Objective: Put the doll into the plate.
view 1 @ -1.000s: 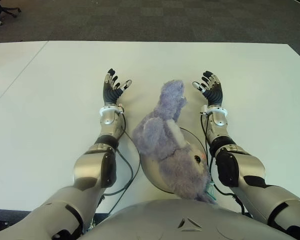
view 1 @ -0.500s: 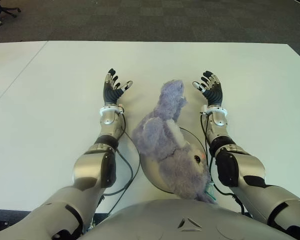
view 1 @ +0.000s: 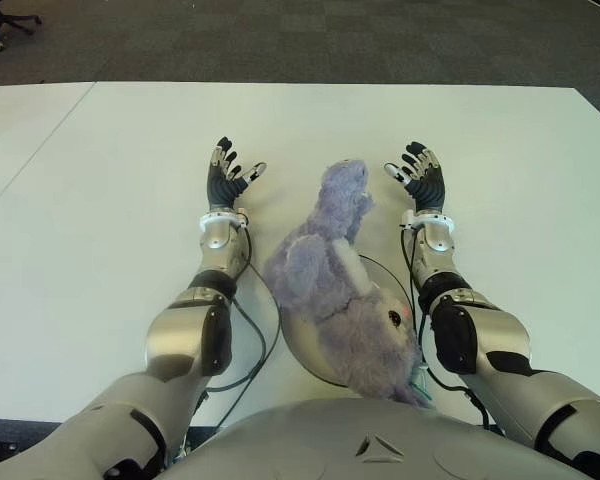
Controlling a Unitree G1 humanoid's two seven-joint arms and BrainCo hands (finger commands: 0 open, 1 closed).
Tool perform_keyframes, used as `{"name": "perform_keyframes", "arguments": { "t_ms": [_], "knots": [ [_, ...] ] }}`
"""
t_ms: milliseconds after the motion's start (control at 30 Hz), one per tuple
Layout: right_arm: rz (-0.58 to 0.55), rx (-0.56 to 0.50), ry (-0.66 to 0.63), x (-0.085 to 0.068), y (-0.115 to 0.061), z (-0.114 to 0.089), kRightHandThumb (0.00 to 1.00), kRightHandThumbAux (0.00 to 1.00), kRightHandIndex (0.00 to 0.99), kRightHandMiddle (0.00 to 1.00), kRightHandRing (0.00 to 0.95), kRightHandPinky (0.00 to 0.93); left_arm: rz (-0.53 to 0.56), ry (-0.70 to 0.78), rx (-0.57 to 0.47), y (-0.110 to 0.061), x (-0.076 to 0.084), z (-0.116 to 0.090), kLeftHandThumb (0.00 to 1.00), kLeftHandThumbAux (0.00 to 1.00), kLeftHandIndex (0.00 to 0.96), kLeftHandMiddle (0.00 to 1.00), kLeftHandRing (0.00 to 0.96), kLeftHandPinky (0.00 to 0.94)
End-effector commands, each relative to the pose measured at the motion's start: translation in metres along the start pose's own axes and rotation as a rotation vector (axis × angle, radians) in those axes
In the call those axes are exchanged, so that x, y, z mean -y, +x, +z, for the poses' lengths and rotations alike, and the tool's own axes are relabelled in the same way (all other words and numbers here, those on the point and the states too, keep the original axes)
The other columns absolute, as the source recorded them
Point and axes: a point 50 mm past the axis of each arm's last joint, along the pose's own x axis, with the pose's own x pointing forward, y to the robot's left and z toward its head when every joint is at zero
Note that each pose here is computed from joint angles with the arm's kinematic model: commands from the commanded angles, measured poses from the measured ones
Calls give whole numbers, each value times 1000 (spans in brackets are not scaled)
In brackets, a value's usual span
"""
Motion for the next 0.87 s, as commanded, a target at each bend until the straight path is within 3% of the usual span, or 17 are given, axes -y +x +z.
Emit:
{"name": "perform_keyframes", "arguments": {
  "t_ms": [33, 867],
  "knots": [
    [-39, -313, 20, 3, -58, -71, 0, 790, 172, 171, 151, 155, 57, 16, -312, -51, -17, -68, 18, 880, 61, 74, 85, 125],
    [-38, -314, 30, 3, -58, -72, 0, 798, 175, 175, 148, 151, 55, 24, -314, -51, -19, -68, 22, 880, 68, 84, 93, 134]
  ]
}}
